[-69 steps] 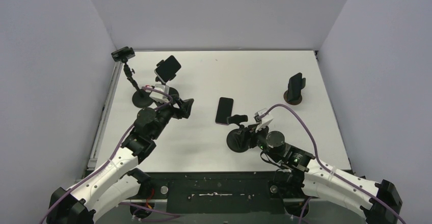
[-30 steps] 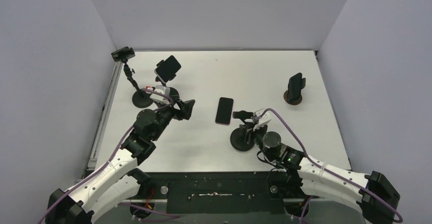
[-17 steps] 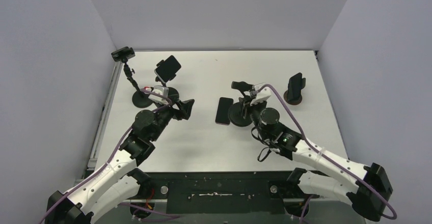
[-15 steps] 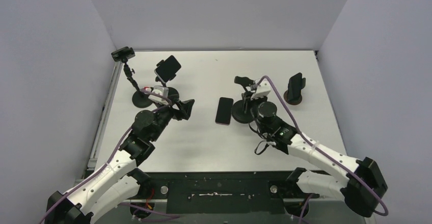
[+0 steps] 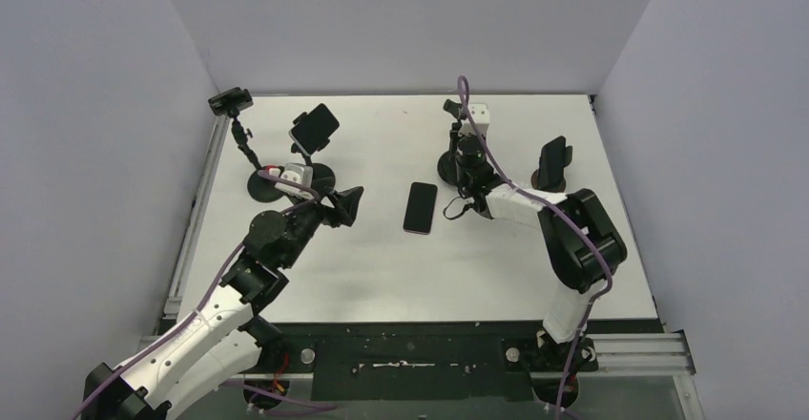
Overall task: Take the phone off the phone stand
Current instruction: Place the phone stand at the center of the board.
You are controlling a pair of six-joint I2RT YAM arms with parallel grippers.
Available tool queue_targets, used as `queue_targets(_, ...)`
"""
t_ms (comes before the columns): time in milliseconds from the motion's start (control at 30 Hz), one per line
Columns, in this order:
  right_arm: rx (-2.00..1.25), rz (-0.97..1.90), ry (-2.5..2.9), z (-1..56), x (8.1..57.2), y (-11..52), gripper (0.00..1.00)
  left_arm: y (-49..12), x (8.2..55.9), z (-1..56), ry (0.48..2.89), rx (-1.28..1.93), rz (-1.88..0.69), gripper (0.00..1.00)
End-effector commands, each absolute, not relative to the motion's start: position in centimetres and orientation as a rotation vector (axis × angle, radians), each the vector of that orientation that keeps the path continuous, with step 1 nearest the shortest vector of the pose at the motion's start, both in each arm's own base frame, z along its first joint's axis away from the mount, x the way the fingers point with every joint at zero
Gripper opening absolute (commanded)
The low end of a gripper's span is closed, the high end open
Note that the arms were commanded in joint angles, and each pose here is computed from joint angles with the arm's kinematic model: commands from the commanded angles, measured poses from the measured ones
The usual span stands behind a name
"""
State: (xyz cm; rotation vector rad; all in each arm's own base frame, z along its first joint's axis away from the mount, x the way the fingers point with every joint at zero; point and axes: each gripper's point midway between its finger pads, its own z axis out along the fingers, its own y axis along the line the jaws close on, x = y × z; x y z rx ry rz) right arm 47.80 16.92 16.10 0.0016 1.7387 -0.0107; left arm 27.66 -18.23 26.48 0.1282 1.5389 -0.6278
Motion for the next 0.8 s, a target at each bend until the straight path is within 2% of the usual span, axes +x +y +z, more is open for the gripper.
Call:
queue_targets(0, 0.106, 0.067, 1.500, 22.6, 52.1, 17.5, 0.00, -17.8, 27.7, 28.2, 1.472, 0.114, -0.615, 0.70)
queue_targets(200, 0.095, 0.076, 1.522, 20.6, 54.8, 18.4, 0.00, -18.0, 27.9, 27.8, 1.485, 0.118, -0.609, 0.70)
queue_targets(433, 0.058, 0.114, 1.592, 17.9, 54.6, 19.4, 0.00, -17.9, 27.9, 27.9, 1.482, 0.114, -0.611, 0.71)
queue_targets(467, 0.056, 0.118, 1.605, 17.5, 54.5, 19.4, 0.03, -18.0, 27.9, 28.0, 1.480, 0.115, -0.614, 0.70)
queue_targets(567, 0.050, 0.129, 1.630, 16.8, 53.9, 19.5, 0.30, -18.0, 27.8, 28.1, 1.477, 0.117, -0.616, 0.70)
queue_targets(600, 0.049, 0.132, 1.631, 16.9, 53.7, 19.5, 0.36, -17.9, 27.7, 28.2, 1.474, 0.116, -0.618, 0.70)
queue_targets(767, 0.042, 0.134, 1.632, 17.7, 52.7, 19.1, 0.57, -17.7, 27.6, 28.6, 1.463, 0.110, -0.616, 0.71)
